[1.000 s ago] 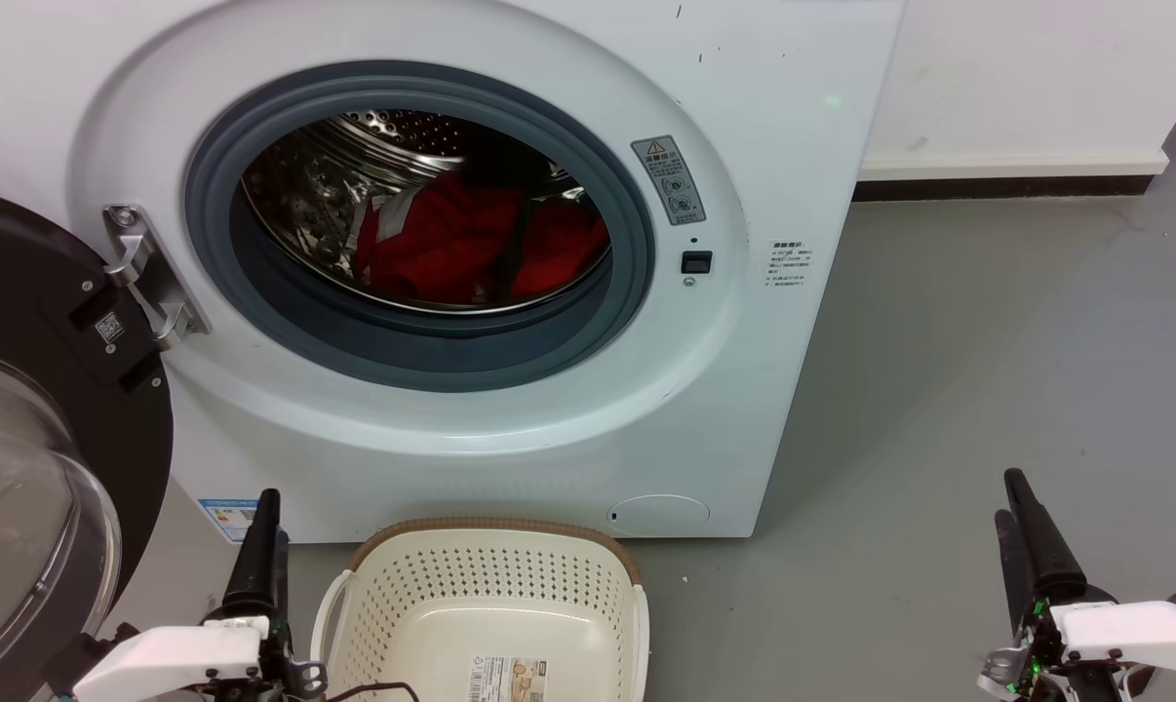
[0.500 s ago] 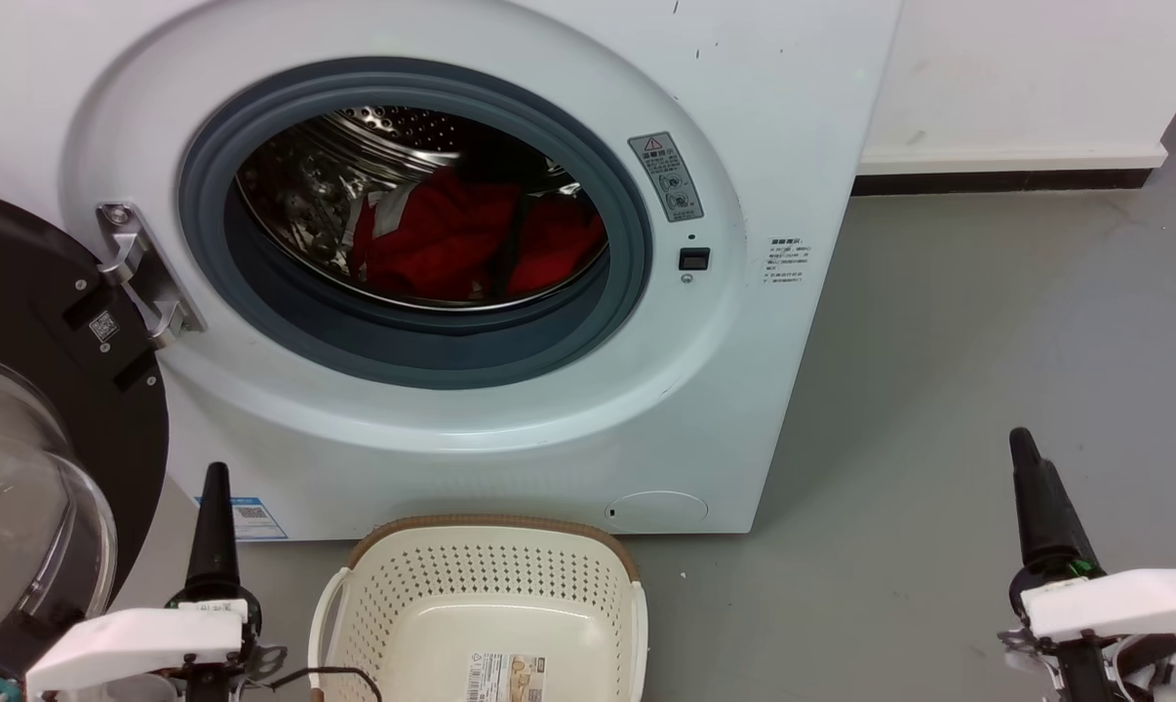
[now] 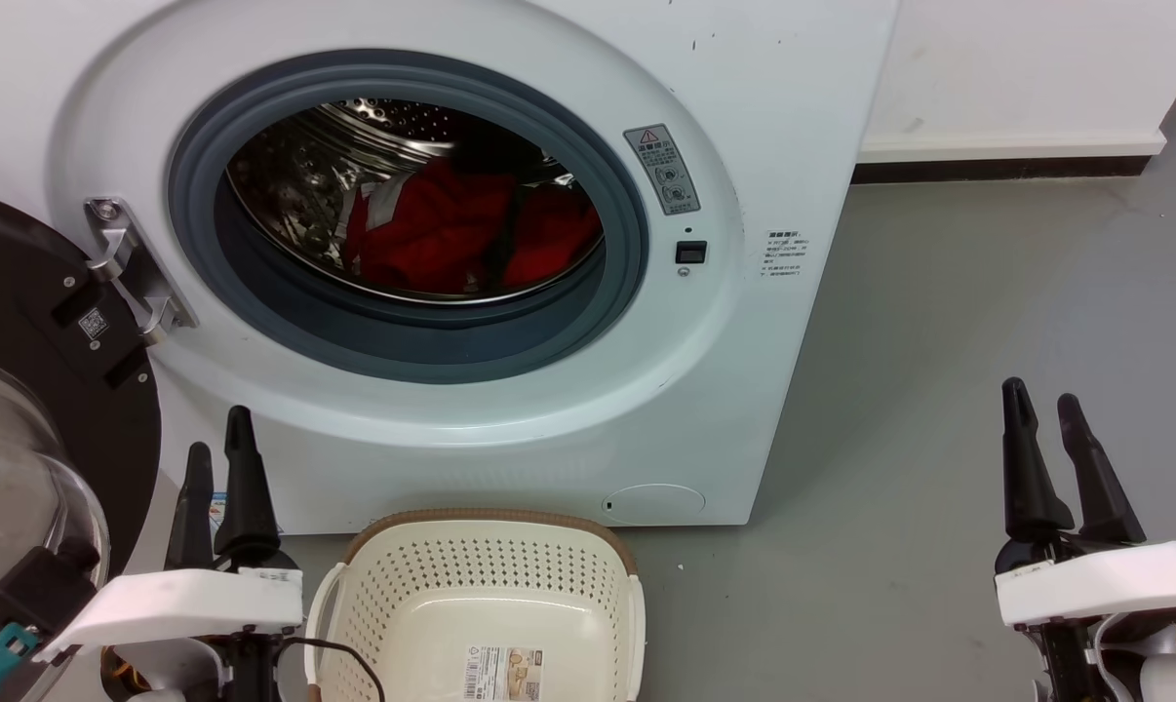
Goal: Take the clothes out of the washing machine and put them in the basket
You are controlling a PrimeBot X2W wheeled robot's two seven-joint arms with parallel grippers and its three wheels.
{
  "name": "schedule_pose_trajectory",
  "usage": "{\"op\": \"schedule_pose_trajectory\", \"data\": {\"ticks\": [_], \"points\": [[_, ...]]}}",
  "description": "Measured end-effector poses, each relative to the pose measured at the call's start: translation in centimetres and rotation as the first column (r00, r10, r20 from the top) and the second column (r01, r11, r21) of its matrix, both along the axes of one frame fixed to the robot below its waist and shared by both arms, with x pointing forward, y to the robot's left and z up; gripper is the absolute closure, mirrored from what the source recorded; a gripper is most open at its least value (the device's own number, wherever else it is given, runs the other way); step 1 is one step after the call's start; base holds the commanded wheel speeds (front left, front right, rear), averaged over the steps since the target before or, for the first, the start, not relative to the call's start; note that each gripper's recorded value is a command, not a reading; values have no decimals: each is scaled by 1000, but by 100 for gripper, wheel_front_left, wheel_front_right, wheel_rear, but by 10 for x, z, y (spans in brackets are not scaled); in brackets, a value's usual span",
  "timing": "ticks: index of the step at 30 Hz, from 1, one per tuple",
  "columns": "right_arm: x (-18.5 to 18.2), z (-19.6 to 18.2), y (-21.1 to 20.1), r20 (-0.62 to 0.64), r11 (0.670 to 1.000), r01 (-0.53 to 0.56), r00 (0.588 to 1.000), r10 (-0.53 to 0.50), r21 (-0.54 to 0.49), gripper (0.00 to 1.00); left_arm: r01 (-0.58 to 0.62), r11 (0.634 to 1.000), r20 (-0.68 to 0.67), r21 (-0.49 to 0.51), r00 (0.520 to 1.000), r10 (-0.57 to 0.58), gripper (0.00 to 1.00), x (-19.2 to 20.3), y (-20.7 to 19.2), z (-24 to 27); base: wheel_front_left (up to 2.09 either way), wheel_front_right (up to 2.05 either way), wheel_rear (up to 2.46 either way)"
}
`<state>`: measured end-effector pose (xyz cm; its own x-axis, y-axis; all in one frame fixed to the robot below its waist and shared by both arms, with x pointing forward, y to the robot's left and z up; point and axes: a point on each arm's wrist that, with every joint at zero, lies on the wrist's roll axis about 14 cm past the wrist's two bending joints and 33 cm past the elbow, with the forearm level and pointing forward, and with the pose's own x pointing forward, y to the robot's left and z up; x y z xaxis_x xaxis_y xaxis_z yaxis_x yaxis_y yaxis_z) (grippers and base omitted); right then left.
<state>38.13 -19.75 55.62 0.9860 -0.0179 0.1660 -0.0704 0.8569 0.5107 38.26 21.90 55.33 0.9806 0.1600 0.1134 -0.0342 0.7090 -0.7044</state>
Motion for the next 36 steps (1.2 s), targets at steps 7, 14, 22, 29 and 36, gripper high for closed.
{"op": "schedule_pose_trajectory", "data": {"ticks": [7,14,22,29,36], "points": [[-1,10,8,37,994,-5,999,9,-112,0,4,996,23,92,1000,-6,0,-2,-8,8,0,0,0],[-2,13,16,53,978,-10,998,21,-209,0,-6,977,42,215,999,-3,0,-2,-15,16,0,0,0],[-3,15,18,67,947,7,998,15,-321,0,-8,939,69,344,997,-17,0,-1,-30,27,0,0,0],[-6,14,24,79,911,9,997,26,-413,0,8,901,5,434,1000,-11,0,-5,-38,5,0,0,0],[-7,12,28,82,866,13,996,33,-500,0,26,849,-26,528,1000,-14,0,-6,-45,-7,0,0,0]]}}
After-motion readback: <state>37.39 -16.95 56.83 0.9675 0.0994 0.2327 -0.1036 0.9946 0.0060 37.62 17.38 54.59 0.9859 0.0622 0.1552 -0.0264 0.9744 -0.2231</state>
